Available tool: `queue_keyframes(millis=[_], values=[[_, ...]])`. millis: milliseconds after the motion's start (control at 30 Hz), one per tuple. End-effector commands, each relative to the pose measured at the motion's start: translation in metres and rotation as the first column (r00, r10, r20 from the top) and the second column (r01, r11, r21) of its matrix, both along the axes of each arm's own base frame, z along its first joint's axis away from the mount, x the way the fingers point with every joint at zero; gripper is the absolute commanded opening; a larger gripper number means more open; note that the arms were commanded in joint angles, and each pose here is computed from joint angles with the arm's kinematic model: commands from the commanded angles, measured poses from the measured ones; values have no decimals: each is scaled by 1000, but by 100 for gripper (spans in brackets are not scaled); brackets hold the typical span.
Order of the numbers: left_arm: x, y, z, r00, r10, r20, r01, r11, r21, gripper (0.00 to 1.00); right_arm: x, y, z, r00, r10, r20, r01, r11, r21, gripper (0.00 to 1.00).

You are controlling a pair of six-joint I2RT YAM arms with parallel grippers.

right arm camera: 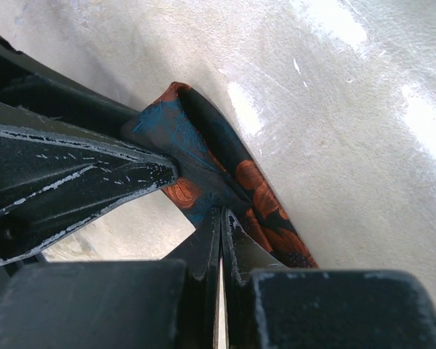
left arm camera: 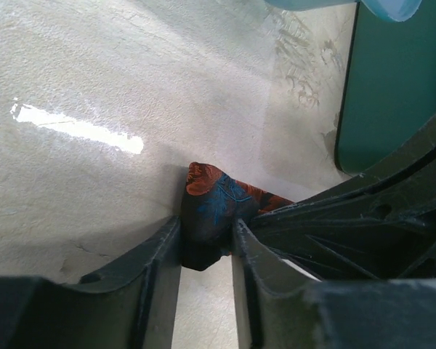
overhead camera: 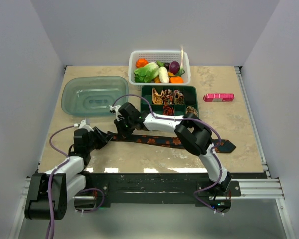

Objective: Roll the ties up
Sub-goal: Roll the tie at the center of the board.

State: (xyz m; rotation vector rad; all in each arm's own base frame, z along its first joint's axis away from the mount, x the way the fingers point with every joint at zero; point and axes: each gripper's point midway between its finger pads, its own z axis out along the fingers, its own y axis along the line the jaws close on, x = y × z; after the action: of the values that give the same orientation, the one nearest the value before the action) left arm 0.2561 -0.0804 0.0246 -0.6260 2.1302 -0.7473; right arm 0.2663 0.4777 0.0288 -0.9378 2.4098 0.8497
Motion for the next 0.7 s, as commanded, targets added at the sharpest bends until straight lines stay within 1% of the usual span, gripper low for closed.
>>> queue_keyframes(millis=[0, 67, 100, 167, 200, 267, 333, 367, 467, 667], values=[[8, -1, 12, 997, -16, 71, 16, 1000, 1, 27, 7, 5, 7, 1000, 13, 21, -14, 1000, 15, 0], [11, -1, 16, 996, -24, 84, 24, 1000, 9, 22, 6, 7, 10, 1000, 17, 19, -18, 999, 27, 0], [11, -1, 17, 996, -27, 86, 26, 1000, 14, 16, 5, 8, 12, 1000, 23, 13, -24, 999, 34, 0], [13, 0, 21, 995, -35, 95, 32, 999, 31, 11, 6, 11, 21, 999, 27, 19, -28, 998, 57, 0], [14, 1, 22, 995, -35, 94, 32, 999, 37, 5, 6, 12, 23, 1000, 24, 20, -26, 998, 63, 0], [15, 4, 24, 995, -33, 89, 27, 998, 65, 0, 9, 12, 35, 999, 18, 31, -20, 996, 84, 0], [15, 9, 24, 997, -27, 73, 20, 995, 96, 0, 10, 10, 42, 999, 13, 32, -16, 995, 97, 0], [15, 10, 26, 997, -27, 74, 20, 995, 102, 0, 14, 11, 53, 999, 3, 44, -9, 993, 121, 0], [15, 12, 31, 997, -23, 75, 14, 993, 117, 0, 19, 7, 63, 998, -14, 55, 6, 989, 146, 0], [15, 19, 38, 998, -11, 62, 1, 987, 159, 0, 21, 10, 66, 998, -15, 64, 5, 988, 152, 0]])
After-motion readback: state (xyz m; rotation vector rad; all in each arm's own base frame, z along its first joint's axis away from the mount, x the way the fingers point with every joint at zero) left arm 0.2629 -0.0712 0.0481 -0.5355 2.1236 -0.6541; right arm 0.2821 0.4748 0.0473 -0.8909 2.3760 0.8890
